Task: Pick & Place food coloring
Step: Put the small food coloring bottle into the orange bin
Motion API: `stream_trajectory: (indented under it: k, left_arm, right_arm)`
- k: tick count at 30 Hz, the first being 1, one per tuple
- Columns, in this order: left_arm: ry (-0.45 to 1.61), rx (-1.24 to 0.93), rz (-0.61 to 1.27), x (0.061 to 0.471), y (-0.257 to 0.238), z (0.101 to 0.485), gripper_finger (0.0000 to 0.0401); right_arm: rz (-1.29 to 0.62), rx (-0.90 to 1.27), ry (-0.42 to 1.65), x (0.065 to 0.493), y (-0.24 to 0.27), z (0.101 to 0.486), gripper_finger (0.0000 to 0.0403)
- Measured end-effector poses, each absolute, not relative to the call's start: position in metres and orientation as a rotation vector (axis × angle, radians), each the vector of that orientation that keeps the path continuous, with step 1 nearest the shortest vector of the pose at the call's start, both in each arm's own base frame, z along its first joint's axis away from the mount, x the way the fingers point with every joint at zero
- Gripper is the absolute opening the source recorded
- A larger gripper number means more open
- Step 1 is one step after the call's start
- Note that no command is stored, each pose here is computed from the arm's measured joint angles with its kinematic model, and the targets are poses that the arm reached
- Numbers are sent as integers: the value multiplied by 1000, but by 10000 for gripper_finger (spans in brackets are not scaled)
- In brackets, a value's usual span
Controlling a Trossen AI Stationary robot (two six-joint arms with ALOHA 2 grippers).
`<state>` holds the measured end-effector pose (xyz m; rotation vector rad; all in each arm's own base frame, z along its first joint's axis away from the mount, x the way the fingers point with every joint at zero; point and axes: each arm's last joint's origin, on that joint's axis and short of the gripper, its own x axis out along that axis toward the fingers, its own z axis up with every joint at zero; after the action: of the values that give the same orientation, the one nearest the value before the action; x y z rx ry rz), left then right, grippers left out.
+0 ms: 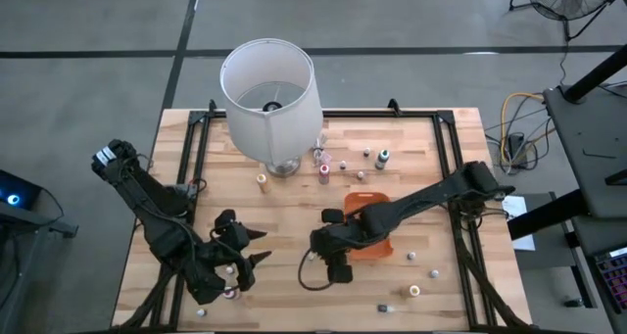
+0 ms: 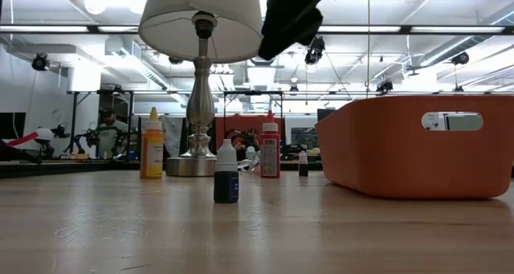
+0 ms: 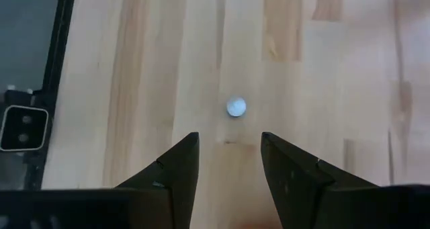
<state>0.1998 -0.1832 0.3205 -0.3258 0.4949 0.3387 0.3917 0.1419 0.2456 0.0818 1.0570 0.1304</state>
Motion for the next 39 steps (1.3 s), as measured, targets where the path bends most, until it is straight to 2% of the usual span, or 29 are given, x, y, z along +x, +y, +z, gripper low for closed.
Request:
stream_trajectory:
  k: [19, 39]
  left_arm:
    - [499, -303, 308, 194, -189, 321, 206]
    - [498, -285, 301, 193, -190, 321, 206]
  right_arm:
    - [198, -76, 1193, 451, 149, 196, 138]
    - [190, -77, 1254, 449, 142, 177, 132]
